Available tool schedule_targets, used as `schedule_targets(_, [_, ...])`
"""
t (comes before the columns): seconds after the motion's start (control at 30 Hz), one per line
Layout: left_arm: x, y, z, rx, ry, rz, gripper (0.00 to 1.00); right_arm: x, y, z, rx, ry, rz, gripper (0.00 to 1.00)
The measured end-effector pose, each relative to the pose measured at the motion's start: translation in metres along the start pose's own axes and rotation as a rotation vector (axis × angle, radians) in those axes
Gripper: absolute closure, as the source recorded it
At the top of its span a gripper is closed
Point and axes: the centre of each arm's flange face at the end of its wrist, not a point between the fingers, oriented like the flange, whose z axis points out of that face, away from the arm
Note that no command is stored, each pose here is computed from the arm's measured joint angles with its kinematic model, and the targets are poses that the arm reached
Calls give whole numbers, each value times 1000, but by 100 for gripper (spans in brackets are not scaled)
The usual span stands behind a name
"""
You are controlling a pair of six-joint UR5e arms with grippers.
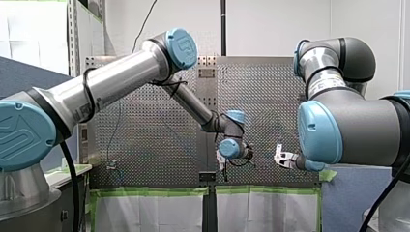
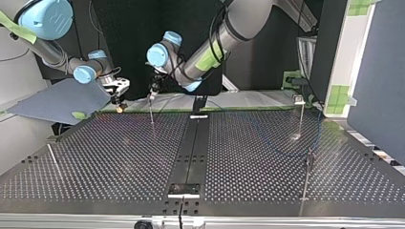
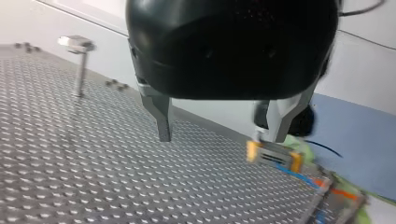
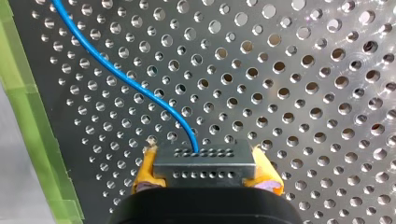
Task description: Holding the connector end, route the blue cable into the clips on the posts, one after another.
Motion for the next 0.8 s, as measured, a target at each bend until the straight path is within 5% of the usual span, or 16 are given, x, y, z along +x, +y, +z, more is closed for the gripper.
schedule_targets(0.33, [-37, -6, -18, 4, -94, -107, 0, -1, -1, 0, 2, 0, 0, 100])
schedule_targets(0.8, [-82, -19, -56, -18, -233, -76, 0, -2, -3, 0, 8, -4, 2, 100])
